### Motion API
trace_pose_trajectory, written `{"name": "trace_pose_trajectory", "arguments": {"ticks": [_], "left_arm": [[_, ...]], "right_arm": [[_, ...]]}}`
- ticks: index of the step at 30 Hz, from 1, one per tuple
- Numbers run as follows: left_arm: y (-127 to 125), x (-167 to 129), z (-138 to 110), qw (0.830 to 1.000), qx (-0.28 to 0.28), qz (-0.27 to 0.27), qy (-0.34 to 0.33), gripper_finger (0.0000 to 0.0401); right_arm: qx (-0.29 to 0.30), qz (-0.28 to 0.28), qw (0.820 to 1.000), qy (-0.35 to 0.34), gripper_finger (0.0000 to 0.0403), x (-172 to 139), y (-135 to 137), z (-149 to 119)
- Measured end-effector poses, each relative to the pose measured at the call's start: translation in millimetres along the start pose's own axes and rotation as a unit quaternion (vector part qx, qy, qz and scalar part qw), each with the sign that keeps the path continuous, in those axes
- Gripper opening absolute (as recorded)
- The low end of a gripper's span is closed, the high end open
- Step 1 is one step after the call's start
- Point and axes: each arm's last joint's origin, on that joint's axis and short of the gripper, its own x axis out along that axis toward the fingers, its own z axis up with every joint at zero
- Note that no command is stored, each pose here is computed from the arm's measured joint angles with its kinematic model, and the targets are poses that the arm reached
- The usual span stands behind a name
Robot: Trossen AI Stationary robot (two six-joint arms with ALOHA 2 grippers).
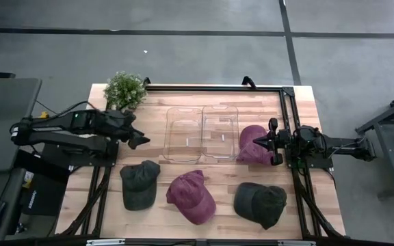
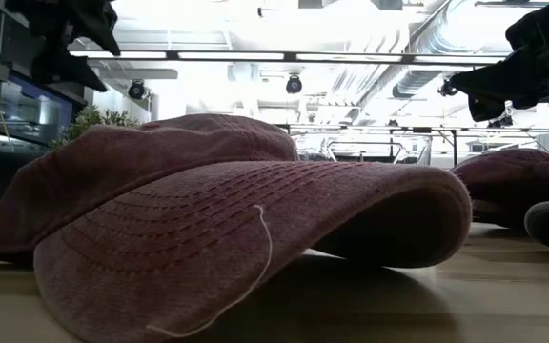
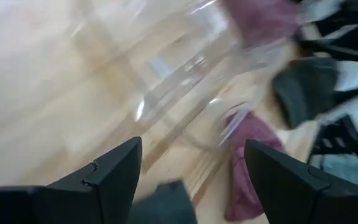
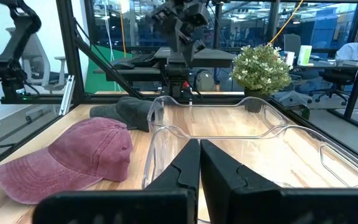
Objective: Pick & Place hat
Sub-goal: Put the left black cap into the left transparent bin
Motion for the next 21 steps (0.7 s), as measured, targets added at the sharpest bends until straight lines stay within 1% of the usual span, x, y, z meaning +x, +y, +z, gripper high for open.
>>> {"name": "trace_pose_trajectory", "arguments": {"ticks": [3,6,8,11,13,17,21], "left_arm": [[-11.6,-0.5,8.5,0.996,-0.061,0.054,0.041,0.0275],[-22.0,-0.2,16.0,0.985,-0.122,0.1,0.068,0.0275],[-26.6,1.3,19.2,0.975,-0.162,0.13,0.082,0.0275],[-31.4,6.2,21.9,0.958,-0.208,0.169,0.1,0.0275],[-32.0,10.4,19.5,0.944,-0.239,0.195,0.117,0.0275],[-36.2,17.9,9.3,0.924,-0.272,0.229,0.136,0.0275],[-44.8,22.8,-2.5,0.913,-0.295,0.244,0.14,0.0275]], "right_arm": [[0.0,0.0,1.0,0.0,0.0009,0.0,0.0,0.1],[0.0,0.0,1.0,0.0,0.0007,0.0,0.0,0.1],[0.0,0.0,1.0,0.0,0.0005,0.0,0.0,0.1],[0.0,0.0,1.0,0.0,0.0005,0.0,0.0,0.0],[0.0,0.0,1.0,0.0,0.0007,0.0,0.0,0.1],[0.0,0.0,1.0,0.0,0.0007,0.0,0.0,0.0],[0.0,0.0,1.0,0.0,0.0008,0.0,0.0,0.0]]}}
